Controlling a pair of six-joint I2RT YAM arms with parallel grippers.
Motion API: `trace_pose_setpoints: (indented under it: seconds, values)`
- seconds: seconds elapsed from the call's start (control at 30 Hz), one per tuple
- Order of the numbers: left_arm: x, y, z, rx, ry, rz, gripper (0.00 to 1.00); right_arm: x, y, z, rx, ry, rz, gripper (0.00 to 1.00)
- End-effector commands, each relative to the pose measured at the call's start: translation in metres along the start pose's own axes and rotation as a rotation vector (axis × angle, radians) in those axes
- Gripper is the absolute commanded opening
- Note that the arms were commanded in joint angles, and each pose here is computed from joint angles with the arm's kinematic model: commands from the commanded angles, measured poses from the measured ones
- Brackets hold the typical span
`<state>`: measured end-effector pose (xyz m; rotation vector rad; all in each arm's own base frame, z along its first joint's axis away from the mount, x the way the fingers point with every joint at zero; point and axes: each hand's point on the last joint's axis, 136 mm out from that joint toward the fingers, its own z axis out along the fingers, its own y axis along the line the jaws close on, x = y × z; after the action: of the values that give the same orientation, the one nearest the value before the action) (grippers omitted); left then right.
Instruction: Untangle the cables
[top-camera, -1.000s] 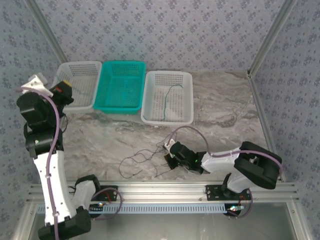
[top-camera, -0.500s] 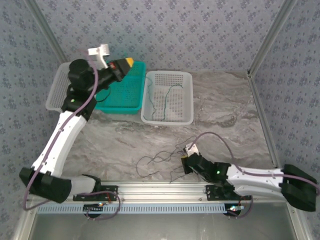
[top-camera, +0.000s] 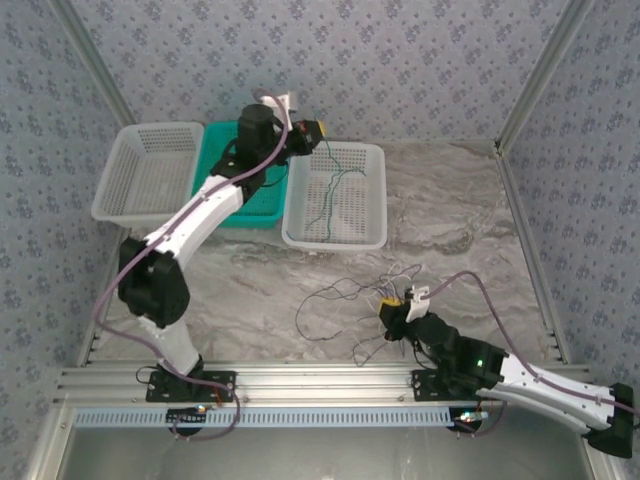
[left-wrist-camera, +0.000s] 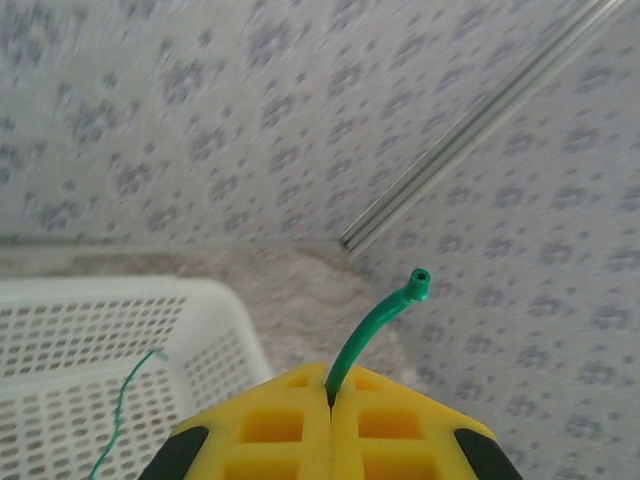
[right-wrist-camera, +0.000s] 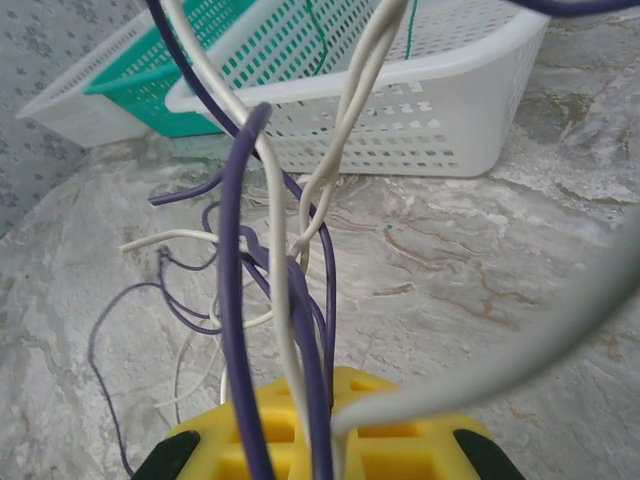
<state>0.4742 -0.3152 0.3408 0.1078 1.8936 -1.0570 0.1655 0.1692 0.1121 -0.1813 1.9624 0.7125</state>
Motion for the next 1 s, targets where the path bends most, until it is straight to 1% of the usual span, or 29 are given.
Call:
trace_pose_setpoints:
  seconds: [0.0, 0.03, 0.1, 0.17, 0.2, 0.23, 0.33, 0.37, 0.4, 0.5, 0.57, 0.67, 0.7, 0.73, 0.8, 0.9, 0.97]
  values:
    - [0.023, 0.017, 0.027, -0.020, 0.057, -0.024, 0.05, 0.021, -0.028, -0.003, 0.126, 0.096, -0.065, 0.00]
    - [0.030, 0.023, 0.032, -0.031, 0.076, -0.032, 0.13, 0.018, -0.028, -0.003, 0.134, 0.097, -0.067, 0.00]
    - [0.041, 0.032, 0.040, -0.042, 0.106, -0.038, 0.33, 0.010, -0.026, -0.004, 0.148, 0.094, -0.064, 0.00]
    - [0.044, 0.034, 0.041, -0.045, 0.113, -0.036, 0.51, 0.002, -0.023, -0.004, 0.151, 0.088, -0.056, 0.00]
    - [0.043, 0.033, 0.039, -0.047, 0.111, -0.031, 0.56, -0.003, -0.020, -0.004, 0.148, 0.084, -0.051, 0.00]
    - [0.040, 0.032, 0.037, -0.050, 0.108, -0.025, 0.60, -0.007, -0.017, -0.004, 0.148, 0.081, -0.047, 0.00]
    - [0.025, 0.019, 0.021, -0.050, 0.081, 0.019, 0.66, -0.022, -0.007, -0.003, 0.136, 0.080, -0.073, 0.00]
    - [0.019, 0.011, 0.014, -0.045, 0.067, 0.038, 0.71, -0.027, -0.002, -0.001, 0.124, 0.083, -0.079, 0.00]
    - [0.013, 0.004, 0.006, -0.037, 0.057, 0.061, 0.73, -0.031, 0.002, 0.001, 0.119, 0.088, -0.083, 0.00]
    - [0.000, -0.021, -0.024, -0.001, 0.032, 0.131, 0.74, -0.043, 0.016, 0.010, 0.096, 0.116, -0.080, 0.00]
    - [0.000, -0.039, -0.046, 0.042, 0.021, 0.186, 0.74, -0.052, 0.035, 0.019, 0.027, 0.139, -0.074, 0.00]
    - [0.009, -0.066, -0.087, 0.136, 0.016, 0.266, 0.74, -0.067, 0.070, 0.033, -0.129, 0.170, -0.046, 0.00]
    - [0.018, -0.076, -0.101, 0.187, 0.026, 0.301, 0.74, -0.070, 0.079, 0.037, -0.180, 0.183, -0.041, 0.00]
    - [0.028, -0.087, -0.118, 0.249, 0.040, 0.343, 0.74, -0.075, 0.084, 0.041, -0.208, 0.191, -0.020, 0.00]
    - [0.051, -0.104, -0.147, 0.331, 0.077, 0.427, 0.75, -0.083, 0.094, 0.046, -0.262, 0.192, -0.007, 0.00]
    - [0.090, -0.115, -0.185, 0.367, 0.163, 0.542, 0.76, -0.090, 0.103, 0.053, -0.298, 0.176, -0.036, 0.00]
    - [0.109, -0.113, -0.202, 0.368, 0.201, 0.559, 0.76, -0.094, 0.107, 0.057, -0.310, 0.171, -0.050, 0.00]
